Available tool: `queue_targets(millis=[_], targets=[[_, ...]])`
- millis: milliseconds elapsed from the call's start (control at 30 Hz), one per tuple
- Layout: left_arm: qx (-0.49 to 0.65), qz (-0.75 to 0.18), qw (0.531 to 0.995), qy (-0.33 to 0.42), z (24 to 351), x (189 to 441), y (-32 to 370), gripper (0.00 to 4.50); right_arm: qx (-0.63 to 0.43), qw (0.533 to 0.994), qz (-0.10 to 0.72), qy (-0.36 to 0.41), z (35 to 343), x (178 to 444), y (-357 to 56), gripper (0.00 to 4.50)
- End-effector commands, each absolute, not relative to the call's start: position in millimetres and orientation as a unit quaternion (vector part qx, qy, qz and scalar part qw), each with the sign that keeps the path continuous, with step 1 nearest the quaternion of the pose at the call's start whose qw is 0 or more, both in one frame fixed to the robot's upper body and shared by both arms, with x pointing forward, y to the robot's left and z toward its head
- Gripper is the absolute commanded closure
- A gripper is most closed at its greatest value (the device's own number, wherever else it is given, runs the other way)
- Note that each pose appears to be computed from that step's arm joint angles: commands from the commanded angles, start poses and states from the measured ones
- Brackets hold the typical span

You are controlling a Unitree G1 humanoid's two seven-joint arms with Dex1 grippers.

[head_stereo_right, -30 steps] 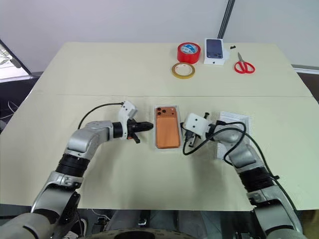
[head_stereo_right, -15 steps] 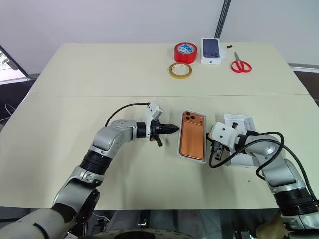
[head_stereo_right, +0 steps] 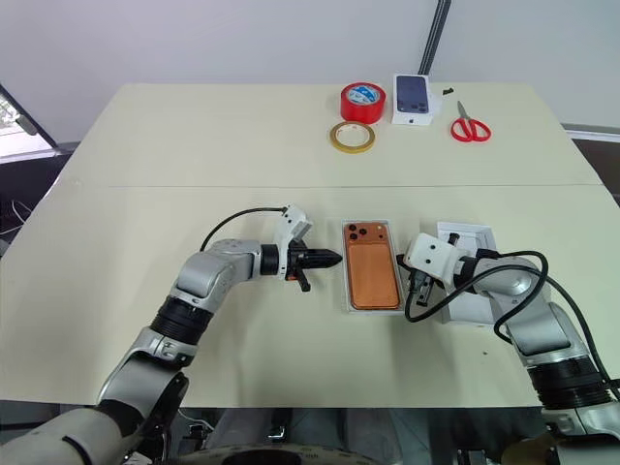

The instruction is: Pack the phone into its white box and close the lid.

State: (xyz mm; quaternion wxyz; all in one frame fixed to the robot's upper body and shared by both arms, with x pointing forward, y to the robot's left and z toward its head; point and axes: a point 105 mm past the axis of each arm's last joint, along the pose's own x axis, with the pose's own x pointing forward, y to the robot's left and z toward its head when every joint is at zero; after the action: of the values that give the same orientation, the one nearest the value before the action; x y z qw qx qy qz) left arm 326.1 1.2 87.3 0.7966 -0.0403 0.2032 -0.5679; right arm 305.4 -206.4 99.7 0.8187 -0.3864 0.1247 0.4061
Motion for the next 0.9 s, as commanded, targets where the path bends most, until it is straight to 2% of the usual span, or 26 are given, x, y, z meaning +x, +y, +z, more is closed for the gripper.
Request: queue_targets(millis=[33,300,600,733,767,800,833,900], targets=[[-0.038,-0.566,0.806,0.171,100.2,330.5,8.5,4.39,-0.402,0.811,0.410,0.110,113.0,305.3,-208.2,4.50],[-0.039,-0.541,0.826,0.154,107.1,341.0,22.5,4.39,-0.403,0.809,0.408,0.131,109.4,296.0,-223.0,4.50],[-0.036,-0.525,0.841,0.122,124.1,347.7,58.7,4.39,-0.404,0.820,0.374,0.158,103.9,283.1,-255.5,4.50],[-0.019,-0.527,0.844,0.099,132.2,348.0,74.4,4.39,-0.352,0.852,0.369,0.117,129.4,289.8,-245.5,4.50],[-0.019,-0.529,0.842,0.102,132.1,347.4,76.6,4.16,-0.334,0.858,0.374,0.115,132.3,289.3,-243.2,4.50],[-0.012,-0.534,0.840,0.097,133.0,346.1,80.3,3.86,-0.308,0.866,0.376,0.116,135.8,288.8,-242.0,4.25],[-0.014,-0.542,0.834,0.097,134.3,342.4,84.2,3.57,-0.292,0.874,0.371,0.116,139.4,289.6,-242.7,3.94],[-0.006,-0.550,0.831,0.084,138.6,337.7,91.8,2.61,-0.270,0.886,0.361,0.109,146.9,290.6,-242.4,3.12]])
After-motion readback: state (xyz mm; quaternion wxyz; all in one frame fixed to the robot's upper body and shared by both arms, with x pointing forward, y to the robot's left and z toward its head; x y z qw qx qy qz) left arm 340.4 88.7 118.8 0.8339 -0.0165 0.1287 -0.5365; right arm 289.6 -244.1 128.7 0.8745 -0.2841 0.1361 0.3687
